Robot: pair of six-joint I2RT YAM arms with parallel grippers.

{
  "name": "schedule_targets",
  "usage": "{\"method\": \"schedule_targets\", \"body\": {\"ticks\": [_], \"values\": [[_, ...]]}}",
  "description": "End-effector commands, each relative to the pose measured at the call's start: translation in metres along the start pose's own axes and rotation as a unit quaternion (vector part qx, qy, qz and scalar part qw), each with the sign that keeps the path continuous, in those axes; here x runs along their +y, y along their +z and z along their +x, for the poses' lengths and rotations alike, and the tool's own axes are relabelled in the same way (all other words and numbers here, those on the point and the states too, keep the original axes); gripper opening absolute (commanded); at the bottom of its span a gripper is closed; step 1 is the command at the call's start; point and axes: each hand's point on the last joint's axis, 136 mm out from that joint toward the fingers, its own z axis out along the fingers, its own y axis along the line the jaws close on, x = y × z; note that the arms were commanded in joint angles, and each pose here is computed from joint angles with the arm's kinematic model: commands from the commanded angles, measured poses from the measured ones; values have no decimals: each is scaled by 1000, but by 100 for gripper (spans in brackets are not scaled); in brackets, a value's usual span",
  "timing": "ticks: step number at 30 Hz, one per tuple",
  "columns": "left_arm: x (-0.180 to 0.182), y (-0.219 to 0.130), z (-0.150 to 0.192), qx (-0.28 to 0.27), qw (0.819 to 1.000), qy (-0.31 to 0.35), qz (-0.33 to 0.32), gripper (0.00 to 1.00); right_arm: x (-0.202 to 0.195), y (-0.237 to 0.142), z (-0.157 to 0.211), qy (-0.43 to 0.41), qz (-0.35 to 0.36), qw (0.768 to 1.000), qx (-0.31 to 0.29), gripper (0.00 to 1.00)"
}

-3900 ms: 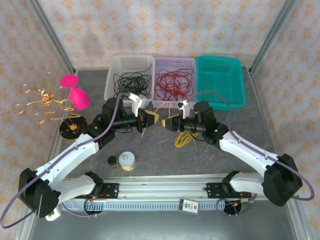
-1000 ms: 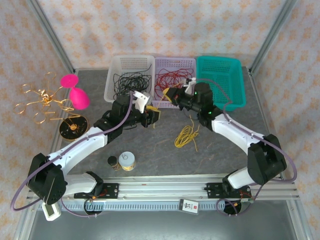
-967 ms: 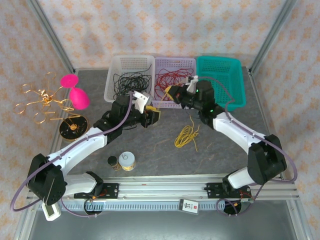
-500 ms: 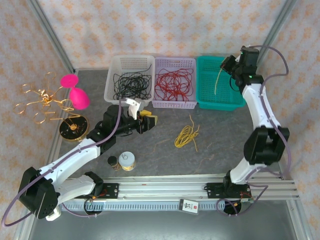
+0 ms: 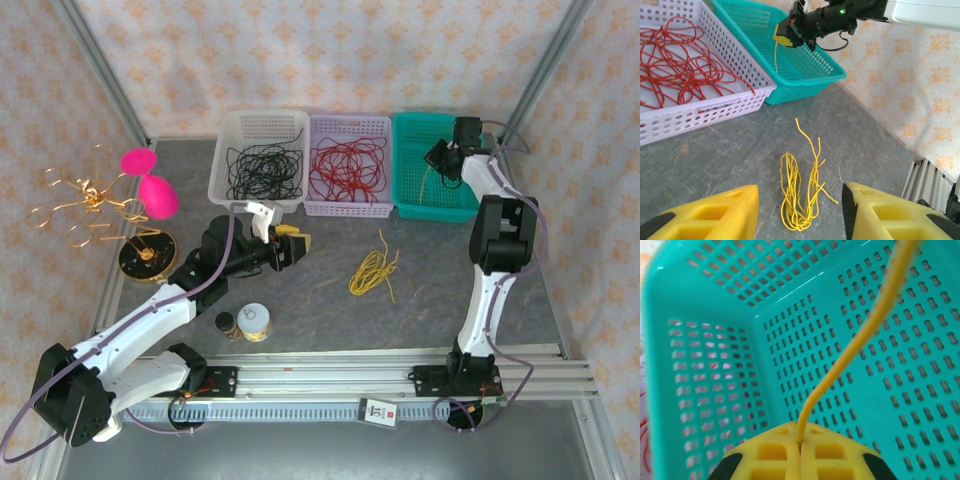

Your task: Untangle the cables

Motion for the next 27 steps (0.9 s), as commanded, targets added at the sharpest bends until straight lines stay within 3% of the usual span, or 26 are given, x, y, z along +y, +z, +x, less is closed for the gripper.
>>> {"method": "schedule_targets", "body": {"ticks": [1,6,13,18,21,25,27], "values": [[0,1,-1,-11,1000,-14,4,48,0,27,-3,16,-7,1000,5,0],[3,7,6,0,1000,-25,2,49,-11,57,12,36,2,999,11,21],[1,11,9,6,1000,-27,9,49,10,36,-33,27,7,999,-44,48],[0,12,13,5,999,-34,17,49,37,-13,-60,10,-9,997,-81,55],[-1,14,17,8,999,-38,25,49,47,-46,-56,2,-22,996,-89,55],[-1,14,27,22,998,-44,27,49,55,-96,-15,-18,-35,995,-94,54],[-1,13,34,24,998,-51,28,49,52,-123,25,-25,-35,995,-93,52]]}}
